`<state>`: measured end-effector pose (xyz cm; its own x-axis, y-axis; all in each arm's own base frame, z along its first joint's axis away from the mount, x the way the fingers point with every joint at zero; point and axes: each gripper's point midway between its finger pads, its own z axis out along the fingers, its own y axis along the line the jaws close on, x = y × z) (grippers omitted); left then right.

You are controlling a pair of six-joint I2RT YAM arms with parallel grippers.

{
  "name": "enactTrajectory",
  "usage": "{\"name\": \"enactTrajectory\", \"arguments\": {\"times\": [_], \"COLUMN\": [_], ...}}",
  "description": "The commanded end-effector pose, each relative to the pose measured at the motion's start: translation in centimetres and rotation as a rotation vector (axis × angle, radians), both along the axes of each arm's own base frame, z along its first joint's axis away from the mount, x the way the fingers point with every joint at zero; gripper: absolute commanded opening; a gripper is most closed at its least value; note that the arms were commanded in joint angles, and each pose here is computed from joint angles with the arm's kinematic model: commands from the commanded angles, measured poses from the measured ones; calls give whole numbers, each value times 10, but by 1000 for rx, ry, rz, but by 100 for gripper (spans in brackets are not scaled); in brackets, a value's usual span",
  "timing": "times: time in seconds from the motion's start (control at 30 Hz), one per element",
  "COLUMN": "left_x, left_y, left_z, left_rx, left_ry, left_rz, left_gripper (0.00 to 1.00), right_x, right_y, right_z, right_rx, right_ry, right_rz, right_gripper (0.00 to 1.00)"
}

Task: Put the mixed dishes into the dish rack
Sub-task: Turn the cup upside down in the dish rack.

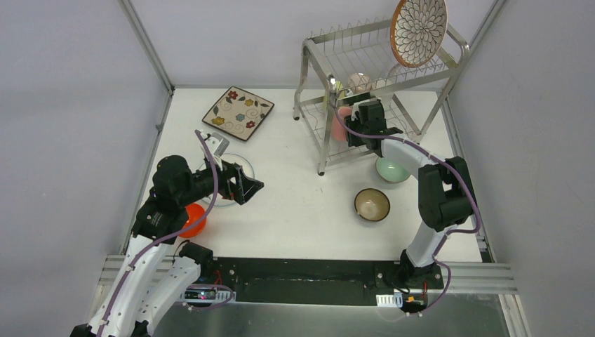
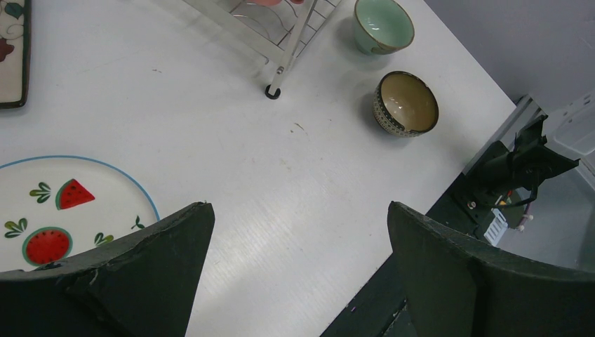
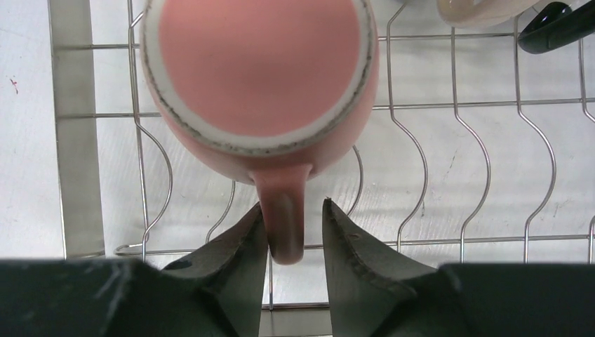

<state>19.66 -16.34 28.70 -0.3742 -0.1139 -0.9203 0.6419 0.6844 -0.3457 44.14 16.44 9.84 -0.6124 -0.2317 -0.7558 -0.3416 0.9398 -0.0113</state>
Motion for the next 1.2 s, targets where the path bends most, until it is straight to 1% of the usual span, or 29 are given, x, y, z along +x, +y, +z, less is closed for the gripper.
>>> {"name": "enactTrajectory", "arguments": {"times": [0.0, 0.13, 0.27, 0.37, 0.43, 0.7, 0.93, 1.1, 1.17], "left_x": [1, 1, 0, 0, 0, -1, 0, 0, 0], "left_y": [-1, 0, 0, 0, 0, 3, 2, 2, 2], "left_z": [9, 9, 9, 9, 9, 11, 10, 9, 9], "left_rx": [4, 6, 5, 6, 7, 8, 11, 12, 12], "left_ry": [-44, -45, -47, -45, -47, -59, -55, -55, -53], "left_rz": [-4, -4, -4, -4, -2, 9, 7, 7, 6], "left_gripper": [99, 99, 99, 99, 99, 99, 99, 99, 99], "right_x": [5, 5, 9, 14, 17, 26, 43, 49, 49], "right_y": [3, 3, 16, 26, 31, 50, 60, 66, 70], "right_z": [29, 24, 28, 32, 34, 35, 39, 43, 42], "right_rx": [21, 12, 49, 76, 95, 164, 204, 237, 248], "right_ry": [-63, -55, -76, -89, -88, -81, -101, -102, -96], "right_rz": [14, 18, 81, 122, 138, 171, 142, 131, 147], "right_gripper": [34, 23, 12, 6, 4, 3, 4, 9, 14]}}
